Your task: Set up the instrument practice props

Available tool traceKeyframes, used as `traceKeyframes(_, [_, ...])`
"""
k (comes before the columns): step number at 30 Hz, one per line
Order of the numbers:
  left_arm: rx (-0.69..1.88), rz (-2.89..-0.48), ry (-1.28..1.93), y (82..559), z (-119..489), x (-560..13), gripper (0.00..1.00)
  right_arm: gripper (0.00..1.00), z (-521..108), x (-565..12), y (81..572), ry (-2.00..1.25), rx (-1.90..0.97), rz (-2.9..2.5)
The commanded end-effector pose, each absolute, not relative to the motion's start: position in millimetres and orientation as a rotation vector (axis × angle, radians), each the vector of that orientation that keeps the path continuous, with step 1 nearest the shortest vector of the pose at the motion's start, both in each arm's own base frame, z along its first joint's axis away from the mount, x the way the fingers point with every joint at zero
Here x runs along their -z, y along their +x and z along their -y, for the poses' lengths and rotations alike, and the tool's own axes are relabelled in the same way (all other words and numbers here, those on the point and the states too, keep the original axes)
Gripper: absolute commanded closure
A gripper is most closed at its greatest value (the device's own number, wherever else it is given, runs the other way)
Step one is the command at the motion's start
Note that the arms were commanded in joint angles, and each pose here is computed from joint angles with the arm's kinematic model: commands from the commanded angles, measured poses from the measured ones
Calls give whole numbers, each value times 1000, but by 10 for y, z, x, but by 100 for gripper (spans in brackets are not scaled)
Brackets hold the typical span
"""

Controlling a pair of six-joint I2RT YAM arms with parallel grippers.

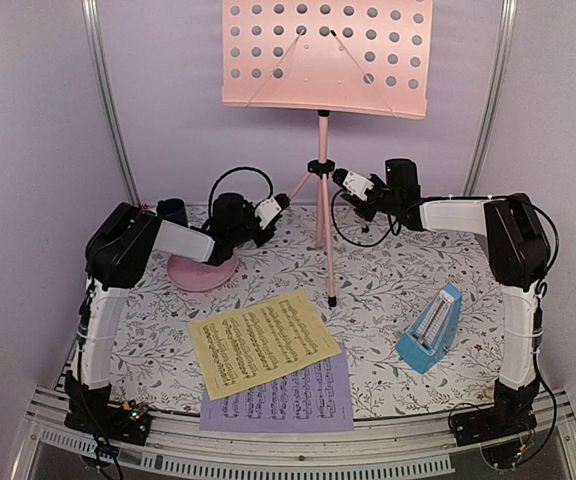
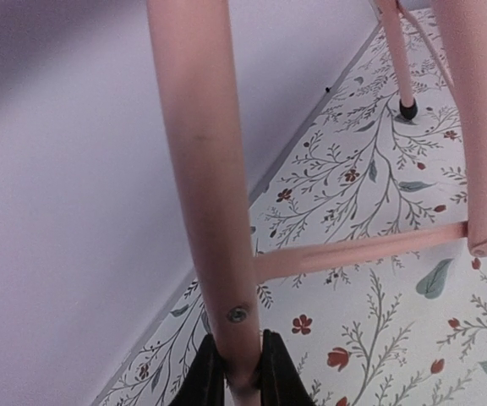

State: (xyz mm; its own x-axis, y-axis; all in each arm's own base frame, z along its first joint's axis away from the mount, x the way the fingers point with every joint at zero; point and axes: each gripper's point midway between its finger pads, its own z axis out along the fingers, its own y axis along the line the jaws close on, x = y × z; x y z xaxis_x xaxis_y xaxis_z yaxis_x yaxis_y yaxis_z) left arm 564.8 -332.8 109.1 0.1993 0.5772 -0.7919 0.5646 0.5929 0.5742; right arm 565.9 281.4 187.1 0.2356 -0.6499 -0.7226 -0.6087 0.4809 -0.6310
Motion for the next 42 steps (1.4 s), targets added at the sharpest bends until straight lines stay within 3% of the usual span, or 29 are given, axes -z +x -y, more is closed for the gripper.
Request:
traceKeyframes(1, [-152, -1540, 1083, 5651, 3043, -841, 100, 68, -2657, -1796, 5718, -1190, 135, -1469])
traceKeyframes(5, [-153, -1541, 1102, 5556, 3151, -820, 100, 43, -2651, -1905, 5629, -1172, 137, -1467])
traceKeyframes(13, [-127, -1567, 1094, 5346, 3289, -782, 100, 22, -2629, -2307, 5305, -1102, 94, -1443])
traceKeyframes(23, [-105, -1610, 1055, 5047, 3329, -774, 100, 14, -2591, -2681, 4799, -937, -121, -1488])
traceKeyframes(42, [-7, -1692, 981, 4548, 3258, -877, 100, 15, -2439, -2769, 4056, -704, -512, -1759])
